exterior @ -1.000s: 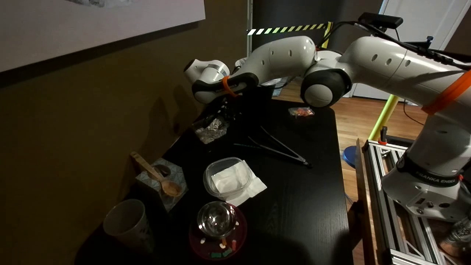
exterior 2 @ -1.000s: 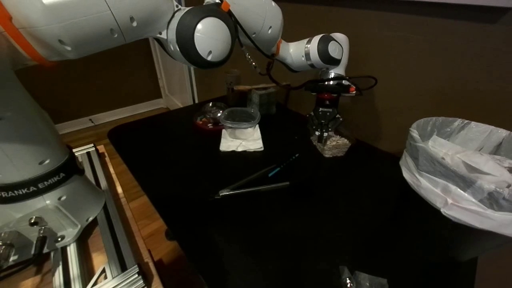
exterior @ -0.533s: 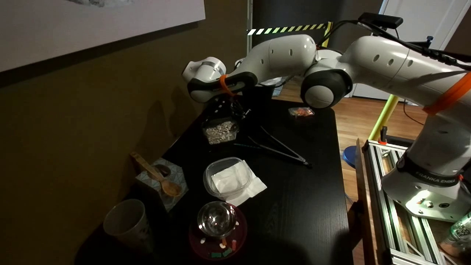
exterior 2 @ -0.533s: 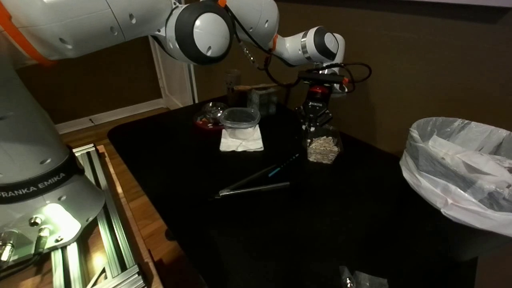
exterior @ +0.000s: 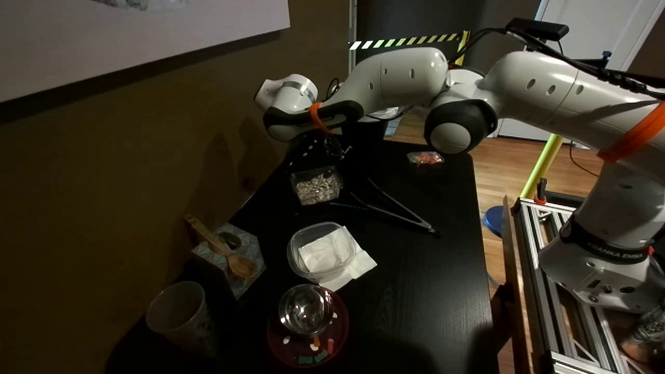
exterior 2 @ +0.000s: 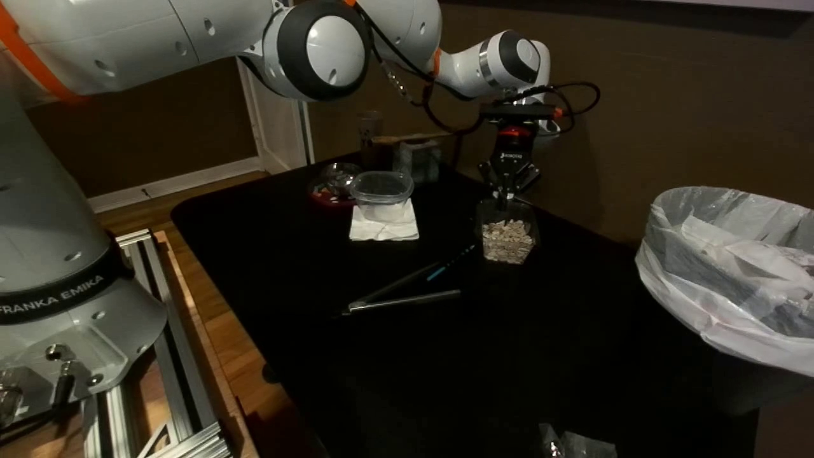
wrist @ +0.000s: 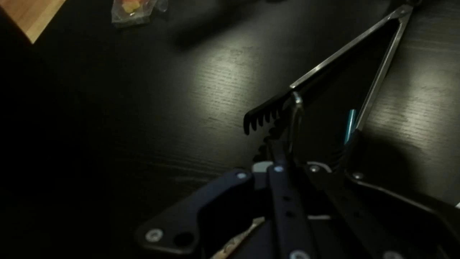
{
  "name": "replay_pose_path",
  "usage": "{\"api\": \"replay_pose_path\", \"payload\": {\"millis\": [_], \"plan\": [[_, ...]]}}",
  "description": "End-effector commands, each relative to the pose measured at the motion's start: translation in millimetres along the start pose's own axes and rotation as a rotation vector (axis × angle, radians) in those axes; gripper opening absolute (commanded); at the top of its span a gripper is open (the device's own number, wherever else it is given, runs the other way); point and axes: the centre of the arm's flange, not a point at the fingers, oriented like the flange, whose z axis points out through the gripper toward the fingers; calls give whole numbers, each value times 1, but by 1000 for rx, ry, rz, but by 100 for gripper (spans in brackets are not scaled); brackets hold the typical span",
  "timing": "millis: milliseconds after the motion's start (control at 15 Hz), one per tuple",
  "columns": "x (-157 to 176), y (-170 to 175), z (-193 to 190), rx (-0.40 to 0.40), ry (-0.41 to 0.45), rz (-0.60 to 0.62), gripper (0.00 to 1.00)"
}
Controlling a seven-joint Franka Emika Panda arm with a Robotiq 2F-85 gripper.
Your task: Use the spoon to transfer some contents from the right bowl to the silver bowl
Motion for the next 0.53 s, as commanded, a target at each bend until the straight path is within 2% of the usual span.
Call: {"api": "replay_pose_path", "payload": {"millis": [0,267,467], "plan": [[26,23,-29,-76,59,45,1],[37,37,-18,-53,-12,49,1],[42,42,-4,-35,-31,27,1]]}}
